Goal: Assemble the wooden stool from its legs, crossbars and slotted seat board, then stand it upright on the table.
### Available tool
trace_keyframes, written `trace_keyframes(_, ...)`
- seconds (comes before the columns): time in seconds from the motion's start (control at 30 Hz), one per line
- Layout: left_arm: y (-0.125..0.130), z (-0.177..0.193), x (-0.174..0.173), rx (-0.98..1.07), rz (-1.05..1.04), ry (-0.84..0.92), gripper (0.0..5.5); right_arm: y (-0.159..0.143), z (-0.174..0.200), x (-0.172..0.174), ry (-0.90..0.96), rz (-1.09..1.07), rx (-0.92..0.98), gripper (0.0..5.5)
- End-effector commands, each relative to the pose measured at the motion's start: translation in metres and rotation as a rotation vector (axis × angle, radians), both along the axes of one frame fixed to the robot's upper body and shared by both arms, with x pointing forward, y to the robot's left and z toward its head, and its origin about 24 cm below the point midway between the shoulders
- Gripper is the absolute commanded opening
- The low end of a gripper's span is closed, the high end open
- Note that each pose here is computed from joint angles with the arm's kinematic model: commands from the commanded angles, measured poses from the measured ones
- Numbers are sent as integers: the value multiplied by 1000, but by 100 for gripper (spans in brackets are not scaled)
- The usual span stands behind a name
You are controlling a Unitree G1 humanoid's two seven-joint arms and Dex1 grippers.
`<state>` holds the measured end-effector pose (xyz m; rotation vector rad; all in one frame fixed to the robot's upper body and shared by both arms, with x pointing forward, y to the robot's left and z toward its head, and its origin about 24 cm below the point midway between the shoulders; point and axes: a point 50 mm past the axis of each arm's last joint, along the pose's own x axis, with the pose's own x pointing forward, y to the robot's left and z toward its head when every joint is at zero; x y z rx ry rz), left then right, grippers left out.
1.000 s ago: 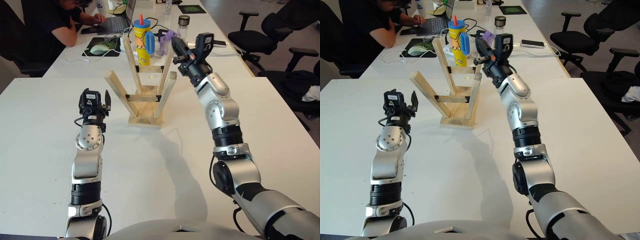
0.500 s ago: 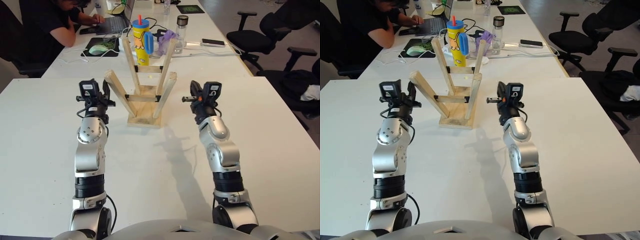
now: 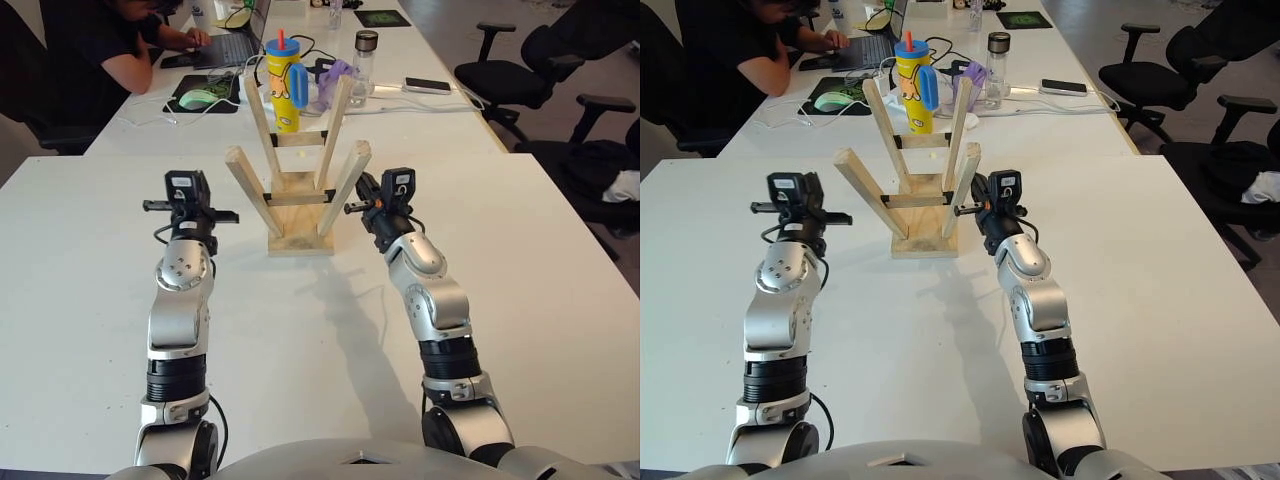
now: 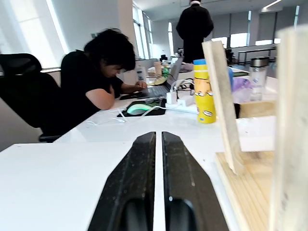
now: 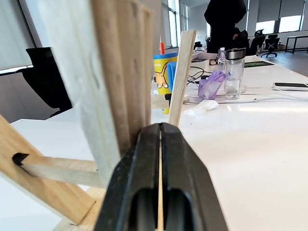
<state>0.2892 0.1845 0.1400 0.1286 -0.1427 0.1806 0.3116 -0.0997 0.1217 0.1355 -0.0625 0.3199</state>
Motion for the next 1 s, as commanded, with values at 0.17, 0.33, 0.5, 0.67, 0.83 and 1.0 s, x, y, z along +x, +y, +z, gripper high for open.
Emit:
trace_keyframes(0.17, 4, 26, -12, -43, 60, -181, 8, -52, 32, 1, -180, -352, 41, 0)
trace_keyframes(0.33, -33, 12, 5, -23, -226, -44, 1, -19, 47, 4, -239, -172, 47, 0)
trace_keyframes(0.5, -64, -19, 4, 15, -391, 167, 1, 64, -6, -14, 103, 368, -82, 0)
trace_keyframes(0.67, -30, -27, 4, 57, -253, 207, 1, -11, -30, 3, 205, 73, -202, 0)
trace_keyframes(0.83, -6, -41, 3, 115, -224, 270, 1, -30, -13, 37, 113, 51, -245, 0)
trace_keyframes(1.0, 8, -51, 11, 174, -214, 310, 1, 29, 20, 61, -97, 266, -172, 0)
